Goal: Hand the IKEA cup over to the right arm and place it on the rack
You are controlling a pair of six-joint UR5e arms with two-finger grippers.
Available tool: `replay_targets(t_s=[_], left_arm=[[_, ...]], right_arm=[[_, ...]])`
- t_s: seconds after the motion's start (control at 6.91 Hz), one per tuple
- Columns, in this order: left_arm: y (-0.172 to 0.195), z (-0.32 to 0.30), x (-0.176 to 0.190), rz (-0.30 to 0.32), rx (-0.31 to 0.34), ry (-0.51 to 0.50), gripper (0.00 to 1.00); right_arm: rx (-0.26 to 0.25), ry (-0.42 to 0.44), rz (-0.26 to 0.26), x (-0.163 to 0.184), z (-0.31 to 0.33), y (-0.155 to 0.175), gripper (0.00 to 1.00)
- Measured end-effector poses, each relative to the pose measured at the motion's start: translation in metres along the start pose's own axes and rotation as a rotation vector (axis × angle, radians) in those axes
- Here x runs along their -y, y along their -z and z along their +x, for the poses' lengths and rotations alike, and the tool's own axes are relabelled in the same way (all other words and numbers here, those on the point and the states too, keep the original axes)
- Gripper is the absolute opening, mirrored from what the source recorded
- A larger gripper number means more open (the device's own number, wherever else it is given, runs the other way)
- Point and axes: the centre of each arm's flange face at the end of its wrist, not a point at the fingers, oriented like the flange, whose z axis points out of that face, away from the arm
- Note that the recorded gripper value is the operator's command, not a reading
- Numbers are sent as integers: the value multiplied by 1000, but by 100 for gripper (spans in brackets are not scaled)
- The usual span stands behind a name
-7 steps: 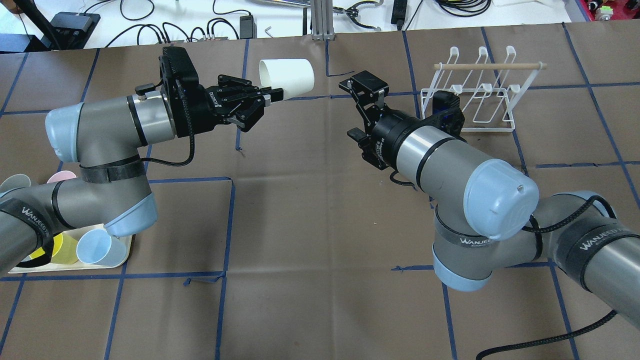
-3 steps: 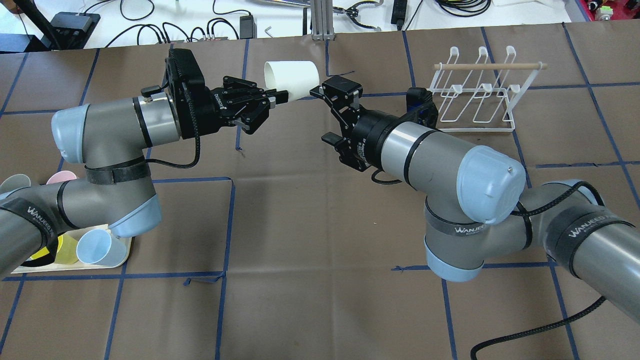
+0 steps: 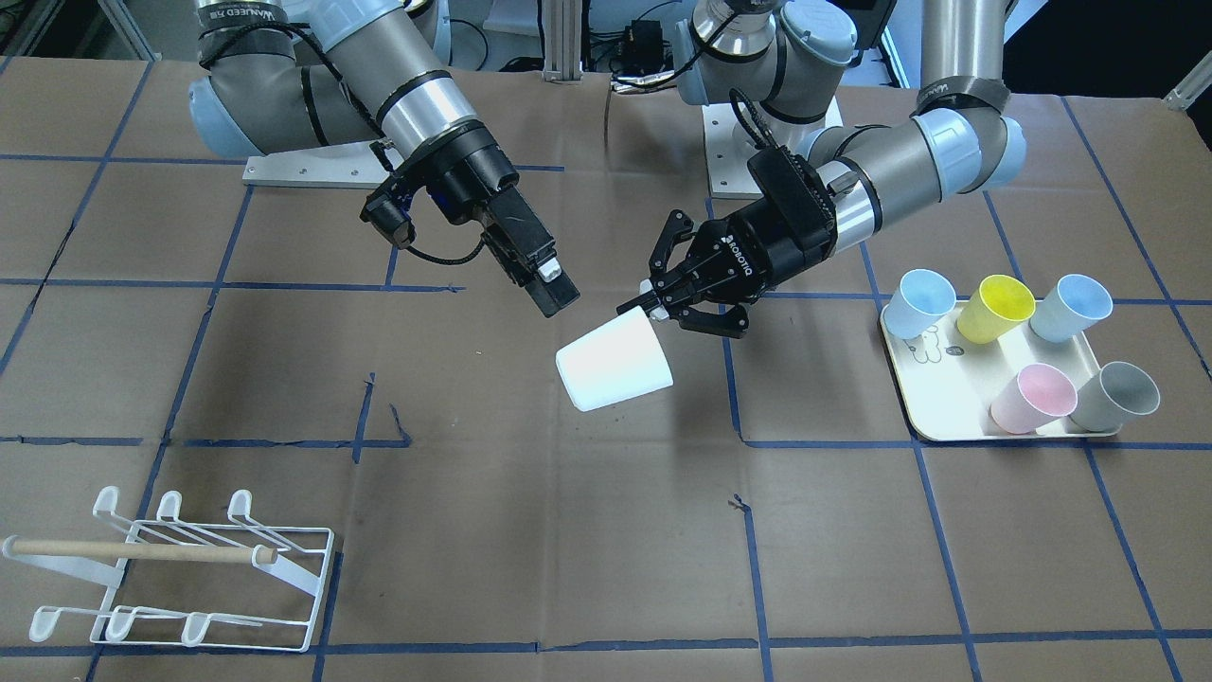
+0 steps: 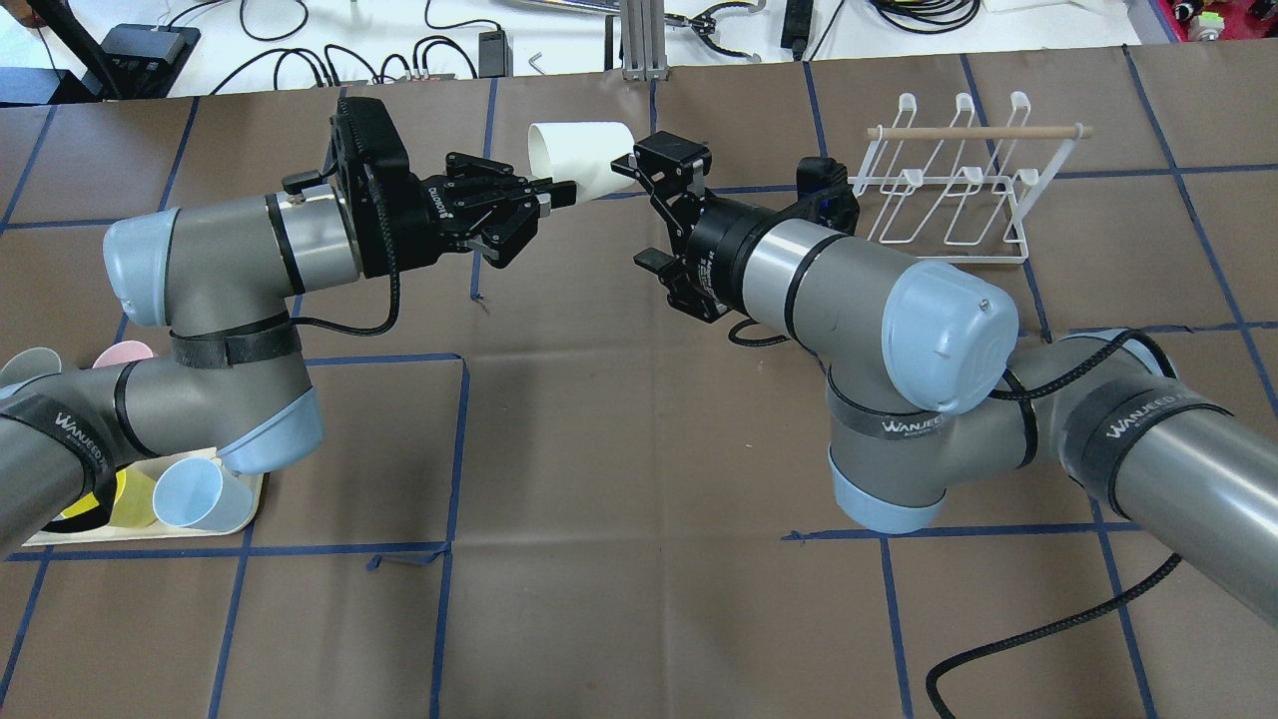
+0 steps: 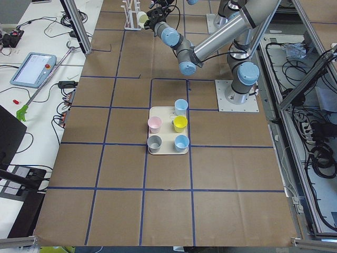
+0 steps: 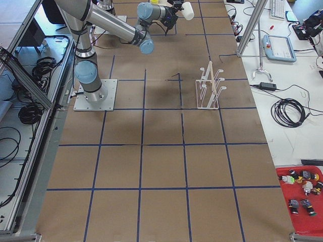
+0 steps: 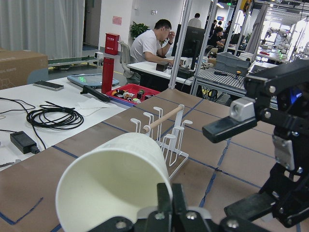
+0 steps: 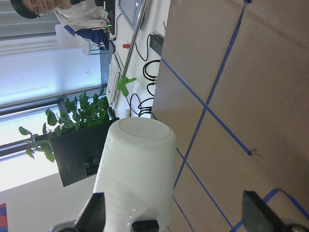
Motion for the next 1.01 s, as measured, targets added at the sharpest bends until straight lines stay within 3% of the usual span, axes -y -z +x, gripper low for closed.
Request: replay_targets(t_s=[0.14, 1.01], left_arm=[[0, 0, 0, 0, -1, 8, 0], [-1, 2, 0, 2, -7, 15, 1]], right_arm=[[0, -9, 20, 1, -2, -5, 100], [6, -73, 22, -1, -15, -31, 100]])
